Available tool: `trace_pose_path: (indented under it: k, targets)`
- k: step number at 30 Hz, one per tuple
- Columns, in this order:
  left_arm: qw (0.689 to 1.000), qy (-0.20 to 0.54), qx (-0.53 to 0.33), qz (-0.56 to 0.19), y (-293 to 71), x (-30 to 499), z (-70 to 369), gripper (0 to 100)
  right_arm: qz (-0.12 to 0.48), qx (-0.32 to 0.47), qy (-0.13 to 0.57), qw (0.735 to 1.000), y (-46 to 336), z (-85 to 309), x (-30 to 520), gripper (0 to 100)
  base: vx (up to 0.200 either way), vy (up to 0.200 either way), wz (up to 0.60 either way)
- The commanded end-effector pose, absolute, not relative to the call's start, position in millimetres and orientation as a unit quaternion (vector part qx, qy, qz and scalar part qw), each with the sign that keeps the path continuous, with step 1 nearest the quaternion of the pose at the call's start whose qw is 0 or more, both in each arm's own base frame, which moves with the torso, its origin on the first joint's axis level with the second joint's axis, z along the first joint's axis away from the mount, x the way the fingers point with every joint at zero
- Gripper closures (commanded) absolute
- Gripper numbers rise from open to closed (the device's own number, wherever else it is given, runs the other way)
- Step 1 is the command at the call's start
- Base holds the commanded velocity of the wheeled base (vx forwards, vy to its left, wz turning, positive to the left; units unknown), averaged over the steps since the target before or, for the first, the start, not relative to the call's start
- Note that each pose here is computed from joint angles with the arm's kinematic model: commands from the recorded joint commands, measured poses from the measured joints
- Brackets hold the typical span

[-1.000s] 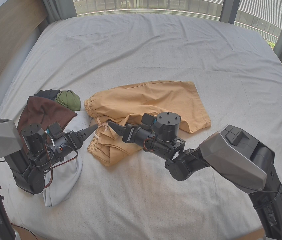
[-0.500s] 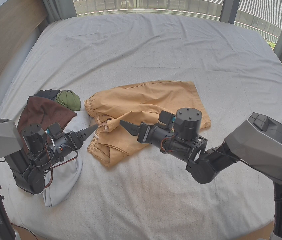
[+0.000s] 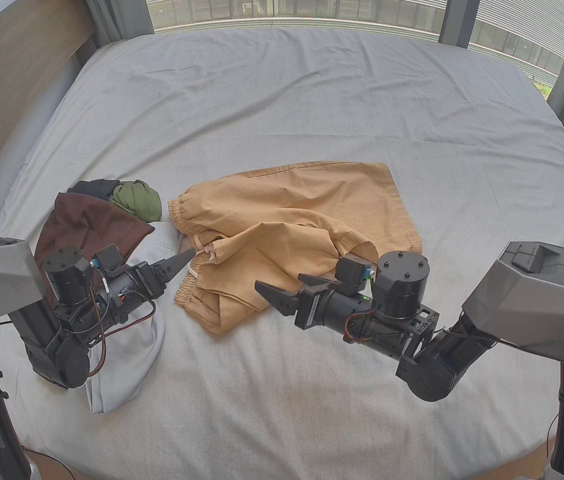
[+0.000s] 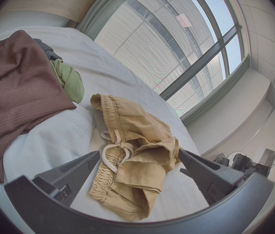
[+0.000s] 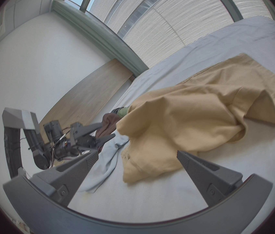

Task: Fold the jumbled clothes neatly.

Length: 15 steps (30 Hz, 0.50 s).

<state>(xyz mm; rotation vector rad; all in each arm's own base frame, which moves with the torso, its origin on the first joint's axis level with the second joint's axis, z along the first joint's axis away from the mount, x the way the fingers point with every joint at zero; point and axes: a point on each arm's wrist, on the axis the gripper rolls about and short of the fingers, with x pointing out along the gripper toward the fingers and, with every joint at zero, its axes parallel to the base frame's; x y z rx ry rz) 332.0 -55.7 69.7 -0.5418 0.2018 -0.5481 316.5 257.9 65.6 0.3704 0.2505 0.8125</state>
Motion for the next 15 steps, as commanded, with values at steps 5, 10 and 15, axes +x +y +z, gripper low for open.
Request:
trace_pose_path:
  k: [5,10,15]
  targets:
    - [0.922,0.097,-0.264,-0.267,-56,332,71,0,0.413,0.125,0.127,0.893,270,44,312,0,0.000,0.000,0.00]
    - [0.922,0.097,-0.264,-0.267,-56,331,71,0,0.433,0.082,0.113,0.890,277,35,317,0,0.000,0.000,0.00]
    - [0.922,0.098,-0.264,-0.267,-56,332,70,0,0.444,-0.004,0.074,0.893,283,27,338,0,0.000,0.000,0.00]
